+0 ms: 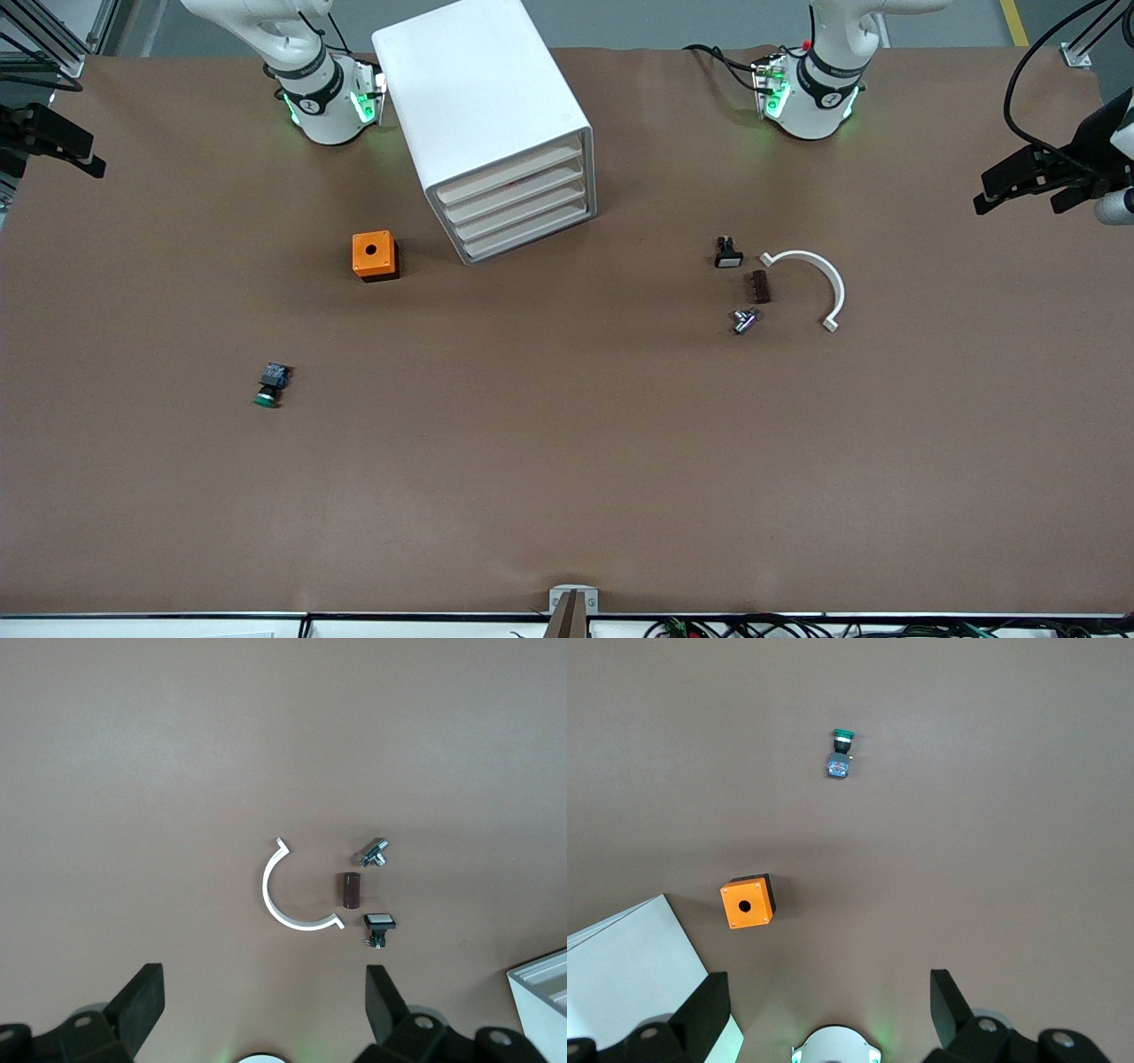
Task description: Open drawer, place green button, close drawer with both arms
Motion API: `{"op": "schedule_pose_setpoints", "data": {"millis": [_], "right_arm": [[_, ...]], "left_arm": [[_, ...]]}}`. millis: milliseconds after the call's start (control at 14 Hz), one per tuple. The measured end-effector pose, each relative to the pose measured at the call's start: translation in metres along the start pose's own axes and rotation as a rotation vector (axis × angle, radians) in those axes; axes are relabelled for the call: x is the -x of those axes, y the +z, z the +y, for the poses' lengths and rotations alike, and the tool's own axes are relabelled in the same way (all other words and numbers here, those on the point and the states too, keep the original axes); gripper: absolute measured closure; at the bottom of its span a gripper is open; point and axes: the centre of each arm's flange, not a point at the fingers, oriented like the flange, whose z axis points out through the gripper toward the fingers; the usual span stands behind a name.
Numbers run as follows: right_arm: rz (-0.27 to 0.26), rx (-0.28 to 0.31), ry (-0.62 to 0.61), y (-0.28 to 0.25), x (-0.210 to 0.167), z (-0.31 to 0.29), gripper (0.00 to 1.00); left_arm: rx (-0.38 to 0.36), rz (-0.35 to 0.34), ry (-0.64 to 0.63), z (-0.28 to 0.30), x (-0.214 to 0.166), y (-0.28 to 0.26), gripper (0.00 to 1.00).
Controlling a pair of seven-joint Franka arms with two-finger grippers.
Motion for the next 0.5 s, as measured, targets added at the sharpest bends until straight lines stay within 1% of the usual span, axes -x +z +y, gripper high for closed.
{"op": "schedule_pose_setpoints", "data": {"millis": [498], "right_arm": [[0.000,0.000,-0.001,0.0000,-0.0001,-0.0007,0.00]], "left_arm": [[0.000,0.000,-0.009,-0.0047,-0.0002,-0.0004,0.00]]}}
